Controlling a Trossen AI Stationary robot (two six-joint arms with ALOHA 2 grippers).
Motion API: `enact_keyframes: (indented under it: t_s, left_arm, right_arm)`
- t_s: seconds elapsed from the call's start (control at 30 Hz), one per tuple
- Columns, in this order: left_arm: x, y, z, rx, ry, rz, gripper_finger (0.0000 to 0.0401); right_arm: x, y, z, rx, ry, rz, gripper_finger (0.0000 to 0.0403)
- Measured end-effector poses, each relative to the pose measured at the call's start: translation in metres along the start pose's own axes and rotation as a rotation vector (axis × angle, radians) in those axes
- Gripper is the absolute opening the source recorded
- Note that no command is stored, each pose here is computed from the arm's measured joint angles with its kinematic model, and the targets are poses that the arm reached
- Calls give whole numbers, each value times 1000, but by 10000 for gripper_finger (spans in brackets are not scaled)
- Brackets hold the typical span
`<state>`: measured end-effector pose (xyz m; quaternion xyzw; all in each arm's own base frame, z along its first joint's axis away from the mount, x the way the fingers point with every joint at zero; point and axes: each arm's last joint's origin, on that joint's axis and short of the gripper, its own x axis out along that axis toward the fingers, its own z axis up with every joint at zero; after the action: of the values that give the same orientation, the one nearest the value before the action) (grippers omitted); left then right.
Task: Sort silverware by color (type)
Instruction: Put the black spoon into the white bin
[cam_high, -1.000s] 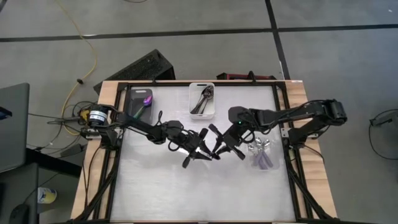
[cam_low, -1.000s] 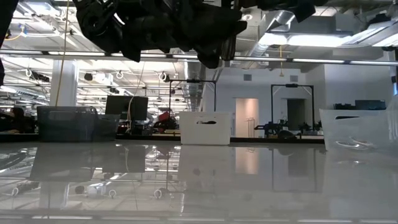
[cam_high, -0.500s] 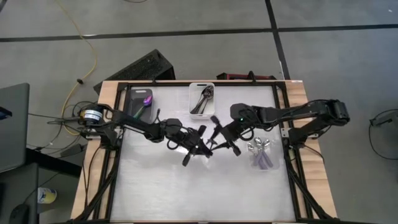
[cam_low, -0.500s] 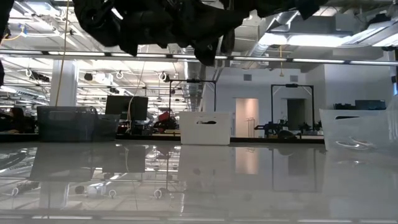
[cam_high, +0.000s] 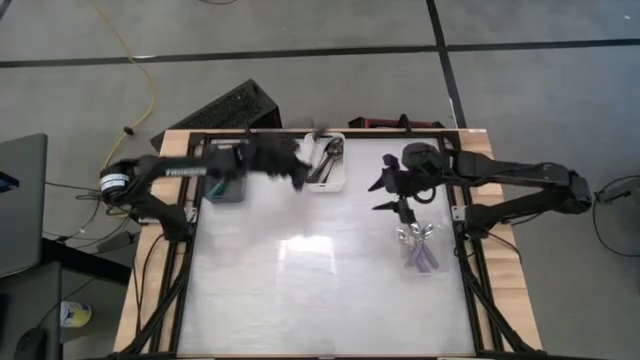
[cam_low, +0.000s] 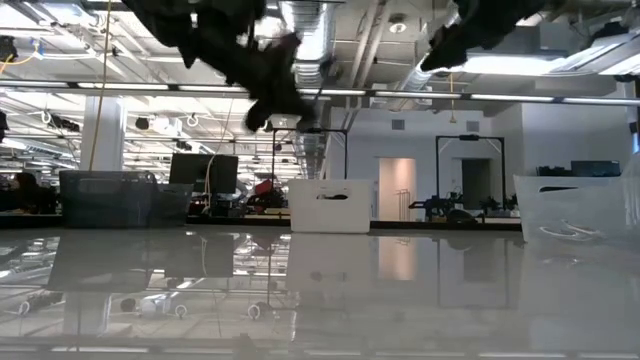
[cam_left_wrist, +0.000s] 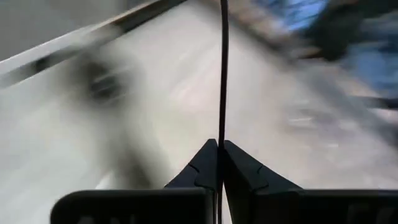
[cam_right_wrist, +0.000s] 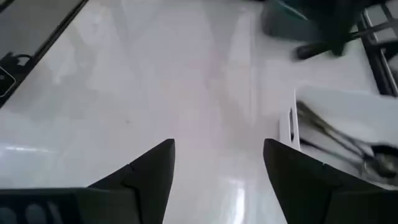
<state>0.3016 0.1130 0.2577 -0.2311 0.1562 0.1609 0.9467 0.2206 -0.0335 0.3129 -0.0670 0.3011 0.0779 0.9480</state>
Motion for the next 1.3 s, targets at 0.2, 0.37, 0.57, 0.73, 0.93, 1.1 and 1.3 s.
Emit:
enact_keyframes:
  t_s: [0.2,0.37,0.57,0.73,0.93,1.1,1.3]
  left_arm:
    - [10,71,27,-176,170,173,0]
    - [40,76,40,-210,224,94,0]
    - [69,72,45,-230,328,138,0]
    - [79,69,42,-239,395,208,0]
    - [84,59,33,-227,432,229,0]
    - [91,56,25,-218,454,257,0]
    - [93,58,23,-219,446,275,4]
  right_arm:
    - [4,4,-4,66,54,32,270]
    - [16,12,-8,55,131,85,270]
    - [24,16,-13,52,201,80,270]
    - [22,16,-16,71,240,58,270]
    - [21,16,-17,71,247,56,270]
    - [21,16,-17,75,248,50,270]
    - [20,17,-19,100,272,54,270]
